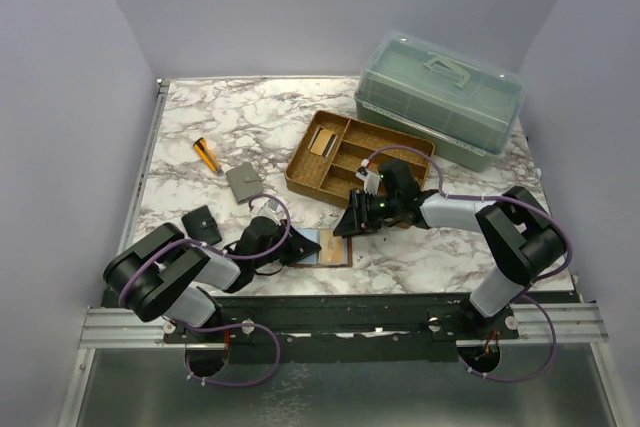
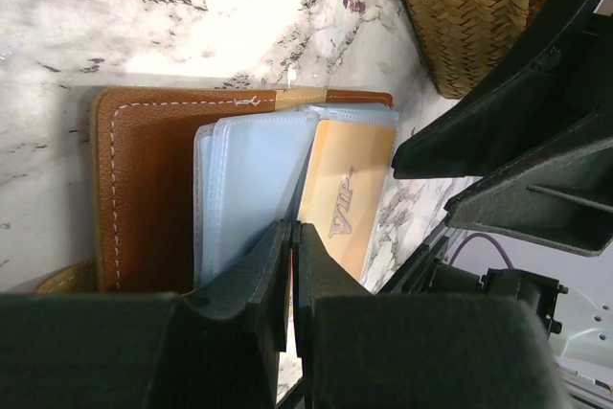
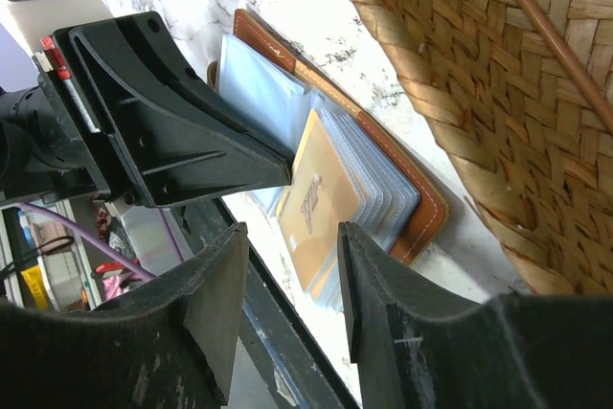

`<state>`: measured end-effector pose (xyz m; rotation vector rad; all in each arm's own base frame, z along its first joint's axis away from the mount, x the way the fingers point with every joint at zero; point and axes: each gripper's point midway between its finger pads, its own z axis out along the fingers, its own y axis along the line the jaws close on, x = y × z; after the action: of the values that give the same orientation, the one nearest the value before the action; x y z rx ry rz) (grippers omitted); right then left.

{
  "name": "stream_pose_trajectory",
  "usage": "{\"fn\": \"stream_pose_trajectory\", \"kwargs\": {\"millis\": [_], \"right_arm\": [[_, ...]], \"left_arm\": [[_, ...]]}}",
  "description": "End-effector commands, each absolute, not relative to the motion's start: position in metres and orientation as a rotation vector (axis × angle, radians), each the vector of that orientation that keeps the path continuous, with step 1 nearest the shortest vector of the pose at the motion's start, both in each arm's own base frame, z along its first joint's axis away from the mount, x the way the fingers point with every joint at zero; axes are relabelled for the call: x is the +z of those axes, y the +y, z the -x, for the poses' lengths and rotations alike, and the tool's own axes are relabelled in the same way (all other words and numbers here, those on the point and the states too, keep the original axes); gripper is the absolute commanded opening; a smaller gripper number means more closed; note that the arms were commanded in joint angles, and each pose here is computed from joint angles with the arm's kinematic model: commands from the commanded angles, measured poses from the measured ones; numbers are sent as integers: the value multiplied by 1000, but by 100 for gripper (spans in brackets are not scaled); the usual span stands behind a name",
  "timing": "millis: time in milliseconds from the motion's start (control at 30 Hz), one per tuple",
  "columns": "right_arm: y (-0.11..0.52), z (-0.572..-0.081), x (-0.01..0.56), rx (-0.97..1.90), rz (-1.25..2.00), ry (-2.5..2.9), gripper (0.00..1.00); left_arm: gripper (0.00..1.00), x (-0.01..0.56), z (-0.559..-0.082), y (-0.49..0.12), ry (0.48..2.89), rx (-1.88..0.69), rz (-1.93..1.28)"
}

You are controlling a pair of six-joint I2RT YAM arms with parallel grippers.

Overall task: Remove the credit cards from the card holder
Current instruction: Remove the credit card from the card holder.

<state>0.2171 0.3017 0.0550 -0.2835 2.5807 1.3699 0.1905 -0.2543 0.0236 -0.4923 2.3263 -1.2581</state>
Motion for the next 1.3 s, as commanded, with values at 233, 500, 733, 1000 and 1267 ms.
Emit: {"fn": "stream_pose_trajectory", "kwargs": {"millis": [233, 500, 733, 1000, 1267], "right_arm": [[286, -204, 31, 1303, 132, 2695, 46], [284, -200, 21, 1301, 98, 2738, 44], [276, -202, 4, 1204, 73, 2771, 43], [270, -205, -9, 1117, 53, 2809, 42], [267, -214, 0, 1074, 98, 2734, 44]], "left_arm": [[9, -3, -181, -235, 2374, -1149, 596], [9, -1, -184, -237, 2365, -1156, 596], [9, -2, -183, -238, 2367, -1163, 594], [9, 0, -182, -238, 2355, -1183, 592], [9, -1, -182, -235, 2348, -1172, 609]]}}
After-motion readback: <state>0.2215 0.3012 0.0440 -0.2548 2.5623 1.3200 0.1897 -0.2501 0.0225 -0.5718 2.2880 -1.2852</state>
